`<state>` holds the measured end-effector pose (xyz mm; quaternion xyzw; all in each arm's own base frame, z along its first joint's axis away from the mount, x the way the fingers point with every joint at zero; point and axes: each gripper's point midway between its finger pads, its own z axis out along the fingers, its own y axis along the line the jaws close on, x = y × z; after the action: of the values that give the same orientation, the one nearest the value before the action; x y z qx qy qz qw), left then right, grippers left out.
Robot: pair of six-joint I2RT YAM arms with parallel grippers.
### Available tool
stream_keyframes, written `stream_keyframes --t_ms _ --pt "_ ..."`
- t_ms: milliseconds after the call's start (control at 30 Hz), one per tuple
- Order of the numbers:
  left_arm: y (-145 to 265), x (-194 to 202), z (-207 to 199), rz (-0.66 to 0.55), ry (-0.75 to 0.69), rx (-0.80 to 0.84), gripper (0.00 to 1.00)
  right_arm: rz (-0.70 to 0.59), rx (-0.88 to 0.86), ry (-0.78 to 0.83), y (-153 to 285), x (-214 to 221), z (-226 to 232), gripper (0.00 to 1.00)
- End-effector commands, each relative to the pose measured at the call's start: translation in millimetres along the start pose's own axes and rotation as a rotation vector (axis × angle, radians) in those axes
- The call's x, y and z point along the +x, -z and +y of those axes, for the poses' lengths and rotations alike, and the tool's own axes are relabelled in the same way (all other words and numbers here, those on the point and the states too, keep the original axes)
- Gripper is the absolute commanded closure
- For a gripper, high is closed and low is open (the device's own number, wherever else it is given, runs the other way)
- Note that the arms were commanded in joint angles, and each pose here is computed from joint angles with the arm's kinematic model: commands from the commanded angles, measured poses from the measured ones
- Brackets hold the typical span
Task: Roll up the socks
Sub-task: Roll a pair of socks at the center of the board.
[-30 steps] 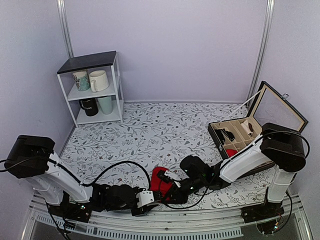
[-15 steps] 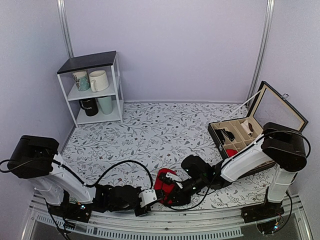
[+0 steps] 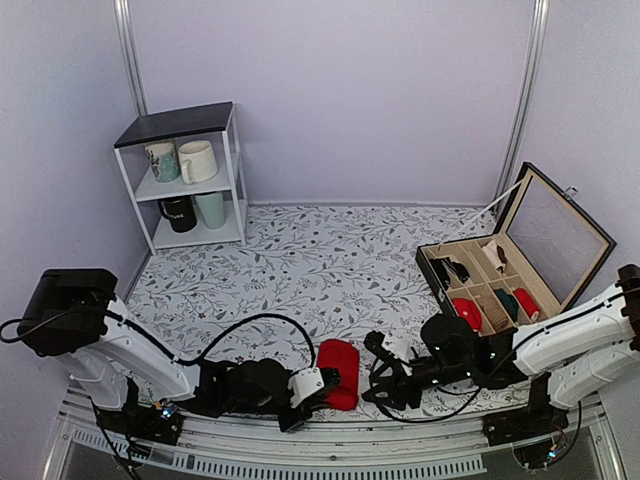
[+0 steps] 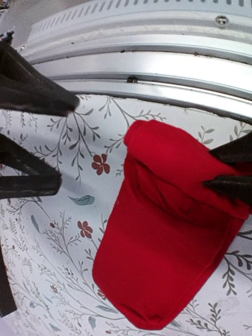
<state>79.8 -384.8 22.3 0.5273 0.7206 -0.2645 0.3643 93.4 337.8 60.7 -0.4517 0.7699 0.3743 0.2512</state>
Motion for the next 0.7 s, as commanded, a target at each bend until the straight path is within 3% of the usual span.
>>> stream_keyframes --t_ms 0,167,300,667 --pt "2 81 -8 0.326 0.077 0.087 1.00 -0.175 0.111 0.215 15 -25 3 0.48" --pt "0 91 -5 0.413 0.144 0.102 1.00 -0.181 0.165 0.410 2 -22 24 0.46" --pt "-2 94 -5 0.434 0.166 0.118 1.00 -0.149 0.200 0.479 -14 -19 31 0.46" --pt "-3 97 -5 0.440 0.177 0.129 1.00 -0.059 0.268 0.470 -32 5 17 0.50"
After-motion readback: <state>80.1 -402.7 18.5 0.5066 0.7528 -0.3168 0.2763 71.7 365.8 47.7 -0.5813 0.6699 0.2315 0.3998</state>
